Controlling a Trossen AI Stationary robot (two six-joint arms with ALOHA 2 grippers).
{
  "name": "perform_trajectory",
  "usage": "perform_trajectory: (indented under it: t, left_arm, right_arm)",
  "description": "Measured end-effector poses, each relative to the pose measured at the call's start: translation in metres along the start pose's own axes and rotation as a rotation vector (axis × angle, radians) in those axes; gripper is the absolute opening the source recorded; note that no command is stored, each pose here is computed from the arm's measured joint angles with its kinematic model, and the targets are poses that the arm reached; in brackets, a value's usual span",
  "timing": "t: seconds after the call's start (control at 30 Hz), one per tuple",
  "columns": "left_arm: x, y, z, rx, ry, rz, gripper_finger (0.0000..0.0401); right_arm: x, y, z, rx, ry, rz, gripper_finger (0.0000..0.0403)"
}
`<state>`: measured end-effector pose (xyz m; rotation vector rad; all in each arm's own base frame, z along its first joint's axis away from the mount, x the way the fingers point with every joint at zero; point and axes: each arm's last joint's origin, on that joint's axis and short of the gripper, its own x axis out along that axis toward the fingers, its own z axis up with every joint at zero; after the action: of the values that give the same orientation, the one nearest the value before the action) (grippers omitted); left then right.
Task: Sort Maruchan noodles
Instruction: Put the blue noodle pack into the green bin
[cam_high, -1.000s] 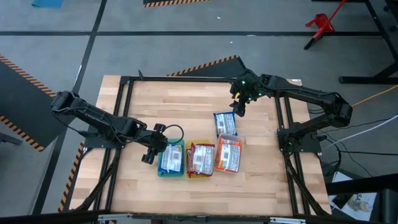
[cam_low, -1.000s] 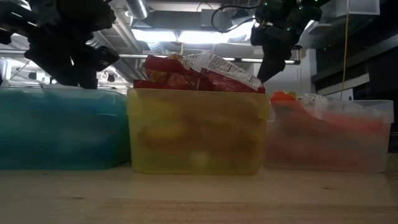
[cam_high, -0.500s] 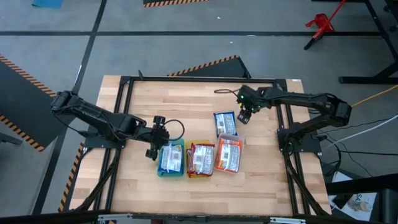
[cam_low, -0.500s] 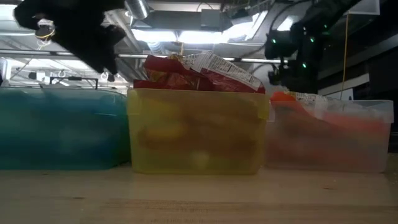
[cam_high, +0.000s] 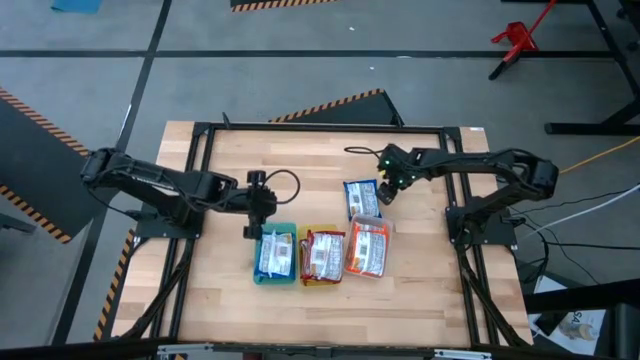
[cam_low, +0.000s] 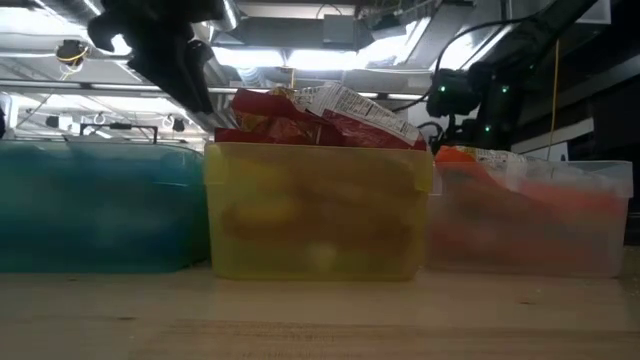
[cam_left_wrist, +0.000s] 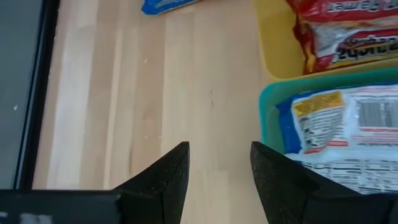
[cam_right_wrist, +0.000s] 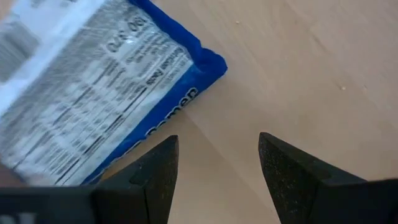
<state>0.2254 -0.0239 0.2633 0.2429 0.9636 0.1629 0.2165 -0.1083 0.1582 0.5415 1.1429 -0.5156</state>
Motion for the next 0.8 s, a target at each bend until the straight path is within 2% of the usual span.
perform_trajectory:
  t: [0.2, 0.37, 0.53, 0.7, 0.8]
  left_arm:
    - [0.001, 0.005, 0.000, 0.009, 0.006, 0.004, 0.0165]
    - [0.002, 0.005, 0.000, 0.062, 0.007, 0.005, 0.0165]
    - [0.004, 0.014, -0.001, 0.065, 0.019, 0.024, 0.0165]
    - [0.008, 0.025, -0.002, 0.030, 0.025, 0.005, 0.0165]
    - [0.011, 0.030, -0.004, 0.028, 0.028, 0.015, 0.0165]
  right_arm:
    - [0.019, 0.005, 0.003, -0.006, 0.014, 0.007, 0.0209]
    - [0.034, 0.028, 0.013, -0.060, -0.041, 0.080, 0.0209]
    - [0.048, 0.052, 0.049, -0.136, -0.106, 0.177, 0.0209]
    - [0.060, 0.074, 0.102, -0.240, -0.174, 0.271, 0.0209]
    - [0.054, 0.088, 0.135, -0.321, -0.245, 0.329, 0.0209]
